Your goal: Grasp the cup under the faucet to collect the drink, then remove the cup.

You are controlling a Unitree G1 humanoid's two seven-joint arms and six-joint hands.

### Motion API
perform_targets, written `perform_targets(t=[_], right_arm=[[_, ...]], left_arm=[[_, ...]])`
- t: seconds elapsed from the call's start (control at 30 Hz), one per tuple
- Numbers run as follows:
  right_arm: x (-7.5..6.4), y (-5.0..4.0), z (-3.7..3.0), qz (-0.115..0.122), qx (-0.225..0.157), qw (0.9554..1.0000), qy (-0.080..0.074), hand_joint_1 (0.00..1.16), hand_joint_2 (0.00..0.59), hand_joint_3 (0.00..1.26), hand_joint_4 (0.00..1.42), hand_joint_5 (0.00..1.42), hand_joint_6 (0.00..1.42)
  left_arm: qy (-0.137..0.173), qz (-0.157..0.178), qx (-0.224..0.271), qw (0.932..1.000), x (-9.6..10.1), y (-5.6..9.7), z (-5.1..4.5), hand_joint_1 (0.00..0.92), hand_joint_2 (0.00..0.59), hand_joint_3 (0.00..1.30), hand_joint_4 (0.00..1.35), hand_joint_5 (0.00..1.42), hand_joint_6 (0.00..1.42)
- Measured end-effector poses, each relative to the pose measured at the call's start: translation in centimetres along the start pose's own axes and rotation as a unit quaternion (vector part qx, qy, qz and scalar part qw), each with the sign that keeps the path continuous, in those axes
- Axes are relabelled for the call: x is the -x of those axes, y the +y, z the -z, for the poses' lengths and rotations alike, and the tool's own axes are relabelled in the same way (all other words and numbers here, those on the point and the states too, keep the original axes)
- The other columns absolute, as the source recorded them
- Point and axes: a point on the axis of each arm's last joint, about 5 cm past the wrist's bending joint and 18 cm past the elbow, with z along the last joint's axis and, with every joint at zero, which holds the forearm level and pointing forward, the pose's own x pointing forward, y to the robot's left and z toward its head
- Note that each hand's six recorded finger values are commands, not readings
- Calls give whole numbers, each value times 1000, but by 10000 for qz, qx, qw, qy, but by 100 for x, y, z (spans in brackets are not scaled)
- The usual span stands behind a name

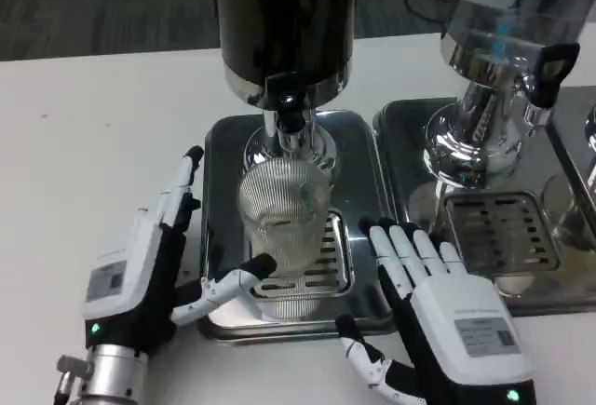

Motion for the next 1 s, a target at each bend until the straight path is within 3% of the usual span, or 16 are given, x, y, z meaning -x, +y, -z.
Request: perform_targets(t=[0.1, 0.2, 0.47, 0.6, 0.8, 1.0], right_arm=[[4, 0, 5, 1, 3, 10000, 30, 263, 395, 0, 0, 0, 0], [9, -8, 30, 16, 51, 10000, 55, 259, 397, 0, 0, 0, 0], [-3, -23, 57, 56, 158, 9998, 59, 247, 392, 0, 0, 0, 0], [-8, -18, 54, 58, 162, 9998, 75, 243, 391, 0, 0, 0, 0], [-21, -10, 60, 56, 193, 9997, 123, 238, 390, 0, 0, 0, 0], [-35, 1, 67, 36, 208, 9997, 126, 236, 390, 0, 0, 0, 0]], left_arm=[[-52, -157, 47, 9999, 20, 86, -1, 0, 0, 0, 0, 66, 4], [3, -443, 45, 9990, 74, 292, 63, 0, 0, 0, 0, 10, 0], [0, -858, 328, 9958, 147, 514, 58, 0, 19, 0, 0, 0, 0], [-401, -1026, 750, 9911, 77, 640, -12, 0, 24, 0, 0, 19, 0], [-892, -948, 1216, 9840, 1, 817, -71, 0, 29, 0, 0, 40, 0], [-1529, -653, 1910, 9674, -104, 1041, -128, 0, 40, 0, 0, 83, 18]])
